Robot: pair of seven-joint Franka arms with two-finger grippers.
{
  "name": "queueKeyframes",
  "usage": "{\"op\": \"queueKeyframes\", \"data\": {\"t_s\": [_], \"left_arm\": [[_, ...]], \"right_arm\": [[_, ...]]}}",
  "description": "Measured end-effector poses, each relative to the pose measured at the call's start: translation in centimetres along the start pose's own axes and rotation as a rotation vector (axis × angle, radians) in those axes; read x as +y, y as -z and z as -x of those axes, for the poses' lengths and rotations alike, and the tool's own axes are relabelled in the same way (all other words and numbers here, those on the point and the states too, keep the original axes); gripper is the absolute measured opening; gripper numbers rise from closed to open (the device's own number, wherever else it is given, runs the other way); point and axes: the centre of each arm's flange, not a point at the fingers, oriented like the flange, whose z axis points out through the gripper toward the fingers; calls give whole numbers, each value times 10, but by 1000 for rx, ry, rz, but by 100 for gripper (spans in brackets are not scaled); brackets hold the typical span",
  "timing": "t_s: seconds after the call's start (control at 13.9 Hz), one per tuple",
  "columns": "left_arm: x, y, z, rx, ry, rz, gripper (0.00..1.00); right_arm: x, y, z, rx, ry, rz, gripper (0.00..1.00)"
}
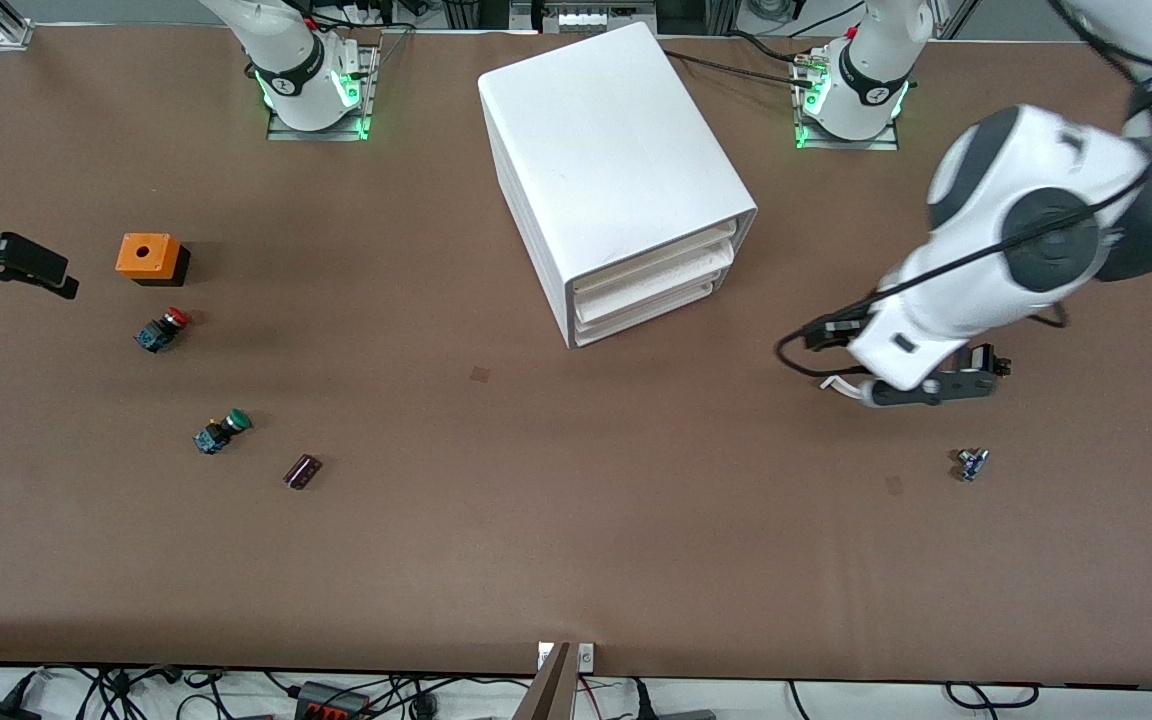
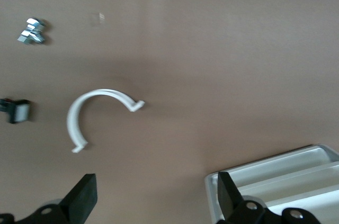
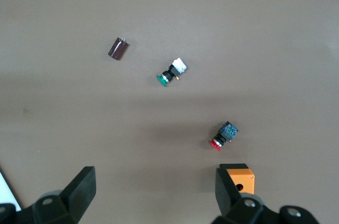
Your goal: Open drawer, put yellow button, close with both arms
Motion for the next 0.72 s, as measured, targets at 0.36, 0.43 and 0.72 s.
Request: {"op": "queueKeyframes", "data": {"t_s": [0.36,0.43,0.72], "left_arm": [[-97,54,5,26,-145,-35,100],[-108,63,14,28,-161,-42,100],[-120,87,61,68,-171,-24,100]], "right_arm": [[-3,-7,13,-19,10,11,100],[-4,-7,14,-20,11,11,100],[-4,-7,14,-20,11,11,100]]}}
